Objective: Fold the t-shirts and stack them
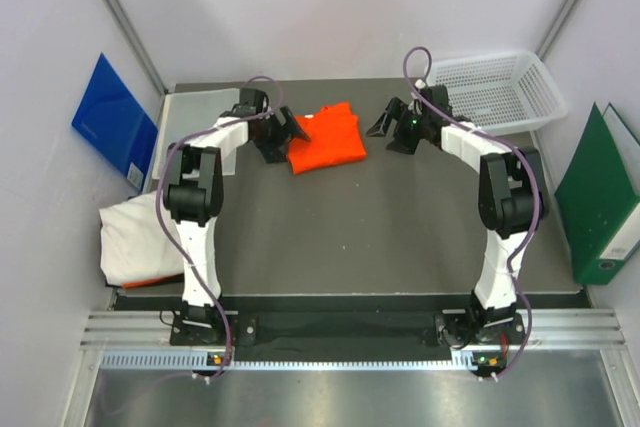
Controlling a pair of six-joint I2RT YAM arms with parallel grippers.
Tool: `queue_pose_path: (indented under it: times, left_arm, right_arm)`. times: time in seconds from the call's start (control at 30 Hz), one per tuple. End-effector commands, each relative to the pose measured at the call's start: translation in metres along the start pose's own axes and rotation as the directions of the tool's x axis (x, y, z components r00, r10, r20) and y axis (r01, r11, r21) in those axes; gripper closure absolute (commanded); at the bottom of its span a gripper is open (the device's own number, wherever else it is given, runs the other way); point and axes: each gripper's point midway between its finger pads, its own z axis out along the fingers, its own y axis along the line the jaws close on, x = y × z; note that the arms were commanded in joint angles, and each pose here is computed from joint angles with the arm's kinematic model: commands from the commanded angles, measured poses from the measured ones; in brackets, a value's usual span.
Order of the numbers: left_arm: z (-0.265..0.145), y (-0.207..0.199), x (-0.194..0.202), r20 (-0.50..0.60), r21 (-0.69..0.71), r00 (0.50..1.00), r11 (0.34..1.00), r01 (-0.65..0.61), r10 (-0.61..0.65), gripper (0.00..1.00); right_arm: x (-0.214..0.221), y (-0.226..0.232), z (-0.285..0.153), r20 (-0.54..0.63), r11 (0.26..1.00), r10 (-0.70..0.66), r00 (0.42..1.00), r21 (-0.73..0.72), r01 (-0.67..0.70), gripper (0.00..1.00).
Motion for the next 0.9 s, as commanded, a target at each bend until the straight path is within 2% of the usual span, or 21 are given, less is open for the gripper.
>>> queue_pose_path:
  times: [0.0,0.03,0.17,0.27,0.4,0.57,0.87]
  left_arm:
    - [0.029,0.003,-0.002,-0.007,-0.028,1.0,1.0,-0.012,0.012,0.06]
    - [0.03,-0.002,-0.006,0.002,-0.017,1.0,1.0,-0.017,0.017,0.22]
    - [0.046,0.001,-0.007,-0.017,-0.006,1.0,1.0,-0.004,0.004,0.7]
    - [0.045,0.001,-0.005,-0.039,-0.017,0.999,1.0,-0.019,0.019,0.9]
    - [0.035,0.002,0.004,-0.082,-0.022,0.995,0.998,-0.065,0.063,1.0]
    - [0.006,0.006,0.029,-0.141,-0.055,0.979,0.986,-0.157,0.148,1.0]
    - [-0.034,0.03,0.093,-0.26,-0.087,0.95,0.975,-0.204,0.175,1.0]
  right_arm:
    - [-0.02,0.015,-0.029,0.055,0.998,-0.043,0.998,-0.035,0.044,0.17]
    - [-0.02,0.015,-0.03,0.053,0.998,-0.042,0.998,-0.034,0.044,0.17]
    - [-0.017,0.007,-0.033,0.039,0.999,-0.031,0.999,-0.022,0.032,0.17]
    - [-0.013,0.006,-0.034,0.023,0.999,-0.029,0.999,-0.02,0.029,0.17]
    - [-0.009,0.004,-0.035,0.008,0.999,-0.031,0.999,-0.019,0.032,0.17]
    - [0.001,-0.001,-0.035,-0.024,1.0,-0.027,0.999,-0.014,0.027,0.17]
    - [0.025,-0.015,-0.033,-0.088,1.0,0.002,0.996,0.0,-0.003,0.17]
